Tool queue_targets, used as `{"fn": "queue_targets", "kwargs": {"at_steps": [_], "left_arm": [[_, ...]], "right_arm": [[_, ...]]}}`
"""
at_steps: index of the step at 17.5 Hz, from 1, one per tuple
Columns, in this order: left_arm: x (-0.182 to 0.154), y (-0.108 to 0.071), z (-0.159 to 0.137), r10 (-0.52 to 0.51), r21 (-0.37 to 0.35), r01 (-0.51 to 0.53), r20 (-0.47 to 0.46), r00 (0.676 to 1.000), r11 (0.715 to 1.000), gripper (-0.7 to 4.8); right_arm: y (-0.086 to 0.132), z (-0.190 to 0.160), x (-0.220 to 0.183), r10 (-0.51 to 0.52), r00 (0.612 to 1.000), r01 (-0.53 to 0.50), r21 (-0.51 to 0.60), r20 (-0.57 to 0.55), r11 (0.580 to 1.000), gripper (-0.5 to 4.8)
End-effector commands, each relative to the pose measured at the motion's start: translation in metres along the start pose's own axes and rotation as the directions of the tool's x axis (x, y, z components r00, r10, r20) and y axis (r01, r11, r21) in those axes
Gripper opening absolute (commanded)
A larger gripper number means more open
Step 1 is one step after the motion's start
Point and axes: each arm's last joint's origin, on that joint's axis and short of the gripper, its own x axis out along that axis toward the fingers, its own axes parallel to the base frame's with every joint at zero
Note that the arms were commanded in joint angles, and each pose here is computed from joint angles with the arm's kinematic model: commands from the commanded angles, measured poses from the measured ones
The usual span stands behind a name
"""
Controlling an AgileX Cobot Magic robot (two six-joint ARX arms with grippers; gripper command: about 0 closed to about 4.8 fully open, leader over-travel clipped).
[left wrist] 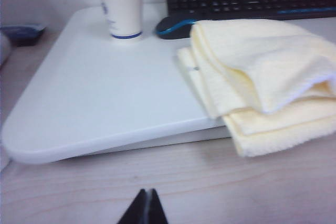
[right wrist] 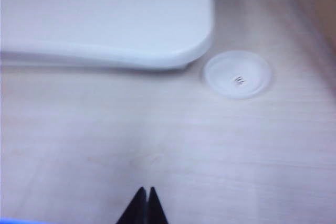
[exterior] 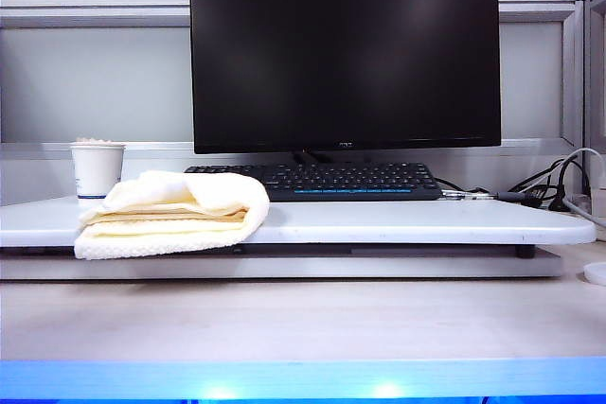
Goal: Wipe the tabletop with a clean cloth to remove dust and stains.
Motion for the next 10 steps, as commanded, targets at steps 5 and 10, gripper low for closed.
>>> {"fn": "queue_targets", "kwargs": {"at_steps": [5,10], "left_arm": [[0.0002,-0.002,-0.0018,-0.07,0.009,0.07,-0.011,0.998,0.998,-0.06],[0.0,-0.003,-0.0013,-0.104,0.009,0.104,-0.005,0.995,0.995,-0.06]], "right_arm": [[0.0002,-0.0006,0.0013,0.009,1.0,-0.009,-0.038,0.011,0.999,-0.06],[0.0008,-0.0006,0.0014,0.029,1.0,-0.028,-0.044,0.011,0.999,-0.06]]}}
